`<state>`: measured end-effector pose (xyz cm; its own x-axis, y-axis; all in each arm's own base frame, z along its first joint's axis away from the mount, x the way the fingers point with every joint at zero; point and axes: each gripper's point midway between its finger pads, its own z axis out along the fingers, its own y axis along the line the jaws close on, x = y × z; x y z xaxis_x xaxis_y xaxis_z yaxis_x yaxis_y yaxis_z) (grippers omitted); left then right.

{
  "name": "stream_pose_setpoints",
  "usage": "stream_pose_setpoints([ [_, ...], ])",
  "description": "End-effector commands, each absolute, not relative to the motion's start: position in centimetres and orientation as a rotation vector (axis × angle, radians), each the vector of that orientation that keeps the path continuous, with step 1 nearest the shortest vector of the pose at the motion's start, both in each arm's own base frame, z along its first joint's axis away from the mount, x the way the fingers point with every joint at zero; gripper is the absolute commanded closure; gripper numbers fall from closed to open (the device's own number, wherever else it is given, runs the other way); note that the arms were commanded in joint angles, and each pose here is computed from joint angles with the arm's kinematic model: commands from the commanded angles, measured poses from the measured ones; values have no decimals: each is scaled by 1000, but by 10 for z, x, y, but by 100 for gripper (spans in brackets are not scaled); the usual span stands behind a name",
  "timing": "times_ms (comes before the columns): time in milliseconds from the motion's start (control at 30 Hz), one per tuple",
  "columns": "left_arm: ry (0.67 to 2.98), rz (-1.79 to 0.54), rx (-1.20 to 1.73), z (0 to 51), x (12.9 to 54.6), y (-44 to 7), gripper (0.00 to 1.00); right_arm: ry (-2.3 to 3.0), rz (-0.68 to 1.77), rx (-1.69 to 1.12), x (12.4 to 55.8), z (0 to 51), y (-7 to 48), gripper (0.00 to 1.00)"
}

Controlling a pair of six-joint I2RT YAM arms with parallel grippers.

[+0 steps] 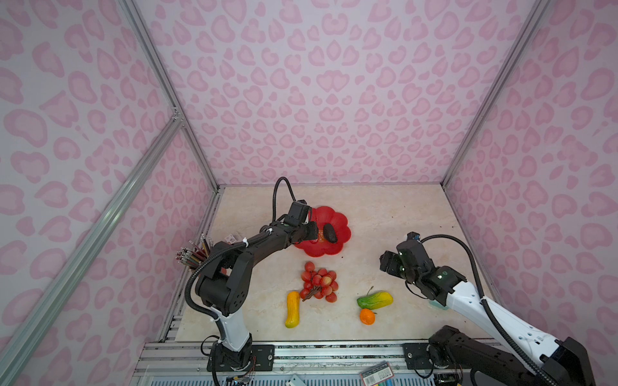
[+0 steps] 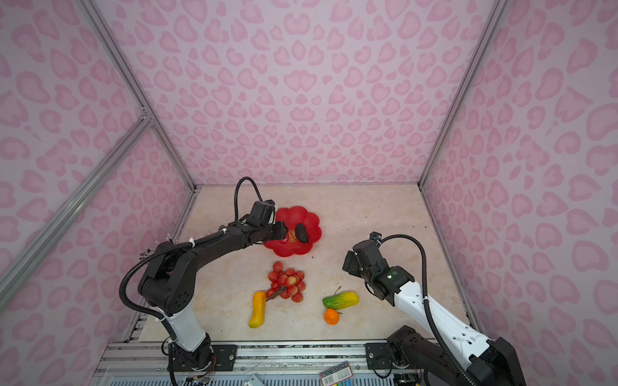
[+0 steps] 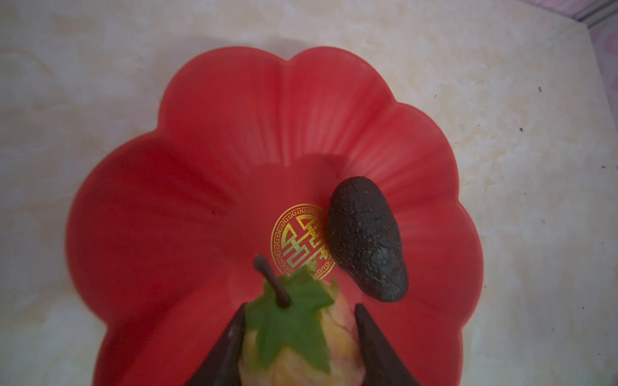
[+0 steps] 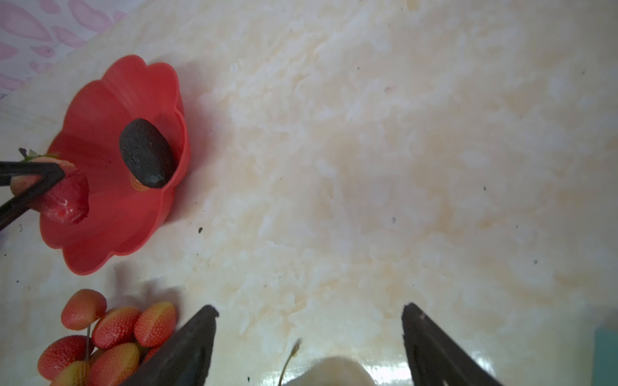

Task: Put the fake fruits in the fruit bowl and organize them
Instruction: 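Carry the pink-yellow pear into the bowl with left gripper while right reaches papaya, then grasp the green-yellow papaya with right gripper while left gripper draws back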

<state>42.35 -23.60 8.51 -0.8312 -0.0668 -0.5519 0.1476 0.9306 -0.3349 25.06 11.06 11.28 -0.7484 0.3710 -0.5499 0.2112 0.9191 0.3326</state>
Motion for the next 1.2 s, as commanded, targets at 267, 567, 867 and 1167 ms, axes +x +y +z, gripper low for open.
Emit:
stream_pose_setpoints([
  [267, 2540, -547, 31, 66, 439, -254, 32, 2578, 454, 587, 203, 65, 135, 14],
  [567, 2300, -641, 65, 175, 444, -258, 22, 2661, 483, 645, 177, 43, 146, 14],
  [867, 2069, -541, -25, 262, 407, -204, 18, 2639, 540, 701, 183, 37, 159, 14],
  [1167, 2077, -424, -181, 230, 315, -127, 15, 2629, 571, 757, 196, 22, 175, 35],
])
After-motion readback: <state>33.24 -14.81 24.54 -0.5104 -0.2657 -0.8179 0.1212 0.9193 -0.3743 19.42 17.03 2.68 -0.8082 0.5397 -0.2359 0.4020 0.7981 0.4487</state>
